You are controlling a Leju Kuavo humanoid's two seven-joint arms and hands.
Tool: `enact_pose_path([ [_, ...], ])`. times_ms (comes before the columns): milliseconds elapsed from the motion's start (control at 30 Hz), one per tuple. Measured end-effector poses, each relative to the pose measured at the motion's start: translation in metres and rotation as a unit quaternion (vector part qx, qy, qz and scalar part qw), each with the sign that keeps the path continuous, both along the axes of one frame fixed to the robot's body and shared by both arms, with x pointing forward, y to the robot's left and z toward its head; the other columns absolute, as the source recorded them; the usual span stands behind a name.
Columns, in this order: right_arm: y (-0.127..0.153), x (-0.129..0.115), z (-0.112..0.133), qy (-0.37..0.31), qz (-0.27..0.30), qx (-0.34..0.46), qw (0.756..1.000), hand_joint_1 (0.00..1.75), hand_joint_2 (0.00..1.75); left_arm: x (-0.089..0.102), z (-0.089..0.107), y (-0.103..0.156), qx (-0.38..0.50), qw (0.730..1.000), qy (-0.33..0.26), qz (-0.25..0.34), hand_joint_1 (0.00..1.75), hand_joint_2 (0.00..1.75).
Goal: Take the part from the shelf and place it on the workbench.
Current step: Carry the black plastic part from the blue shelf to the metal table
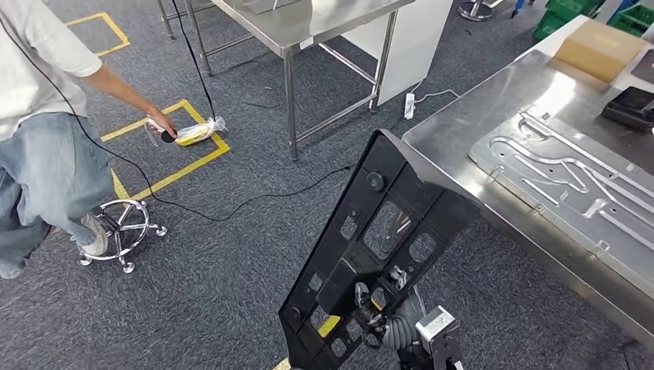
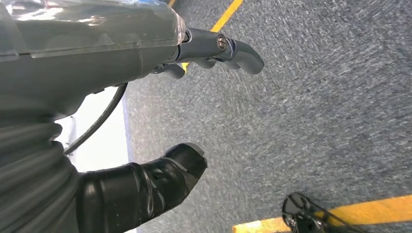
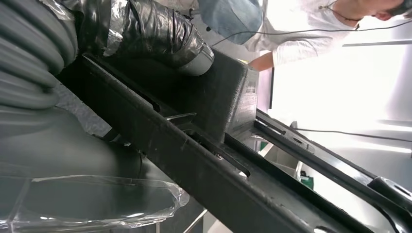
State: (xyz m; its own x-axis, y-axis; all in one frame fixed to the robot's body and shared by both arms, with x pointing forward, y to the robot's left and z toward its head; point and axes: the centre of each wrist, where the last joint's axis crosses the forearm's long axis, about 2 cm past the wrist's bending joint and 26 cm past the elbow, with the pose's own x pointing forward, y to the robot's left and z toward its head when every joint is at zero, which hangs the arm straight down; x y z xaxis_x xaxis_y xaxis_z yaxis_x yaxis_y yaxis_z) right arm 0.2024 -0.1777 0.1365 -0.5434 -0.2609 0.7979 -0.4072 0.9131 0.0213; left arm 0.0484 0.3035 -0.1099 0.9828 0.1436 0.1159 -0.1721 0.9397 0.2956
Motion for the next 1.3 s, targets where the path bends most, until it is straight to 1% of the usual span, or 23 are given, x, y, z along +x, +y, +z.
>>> enact_pose_path([
  [133,-0.0008,-0.0010,-0.0008,0.001,0.000,-0.001,1.000,1.75,1.75,-0.0034,-0.0004,0.0006,0.001,1.000,0.002,-0.001,0.00,1.75],
  [467,-0.0026,-0.0020,-0.0004,0.002,0.002,-0.002,1.000,1.75,1.75,0.0007,0.0001,0.0005,0.001,1.000,-0.003,-0.008,0.00,1.75],
  [767,-0.0030,-0.0029,-0.0007,0.004,0.007,-0.001,1.000,1.75,1.75,-0.0049,-0.0006,0.0010,-0.001,1.000,0.001,-0.011,0.00,1.75],
  [967,-0.0043,-0.0040,-0.0013,0.006,0.007,0.002,1.000,1.75,1.75,0.0000,-0.0001,-0.0002,-0.004,1.000,-0.004,-0.012,0.00,1.75],
  [1133,-0.0061,-0.0040,-0.0010,0.006,0.007,0.002,1.000,1.75,1.75,-0.0038,-0.0006,-0.0012,-0.005,1.000,-0.001,-0.013,0.00,1.75],
  [1300,-0.0070,-0.0041,-0.0013,0.006,0.009,0.000,1.000,1.75,1.75,-0.0033,-0.0005,-0.0022,-0.007,1.000,-0.002,-0.013,0.00,1.75],
])
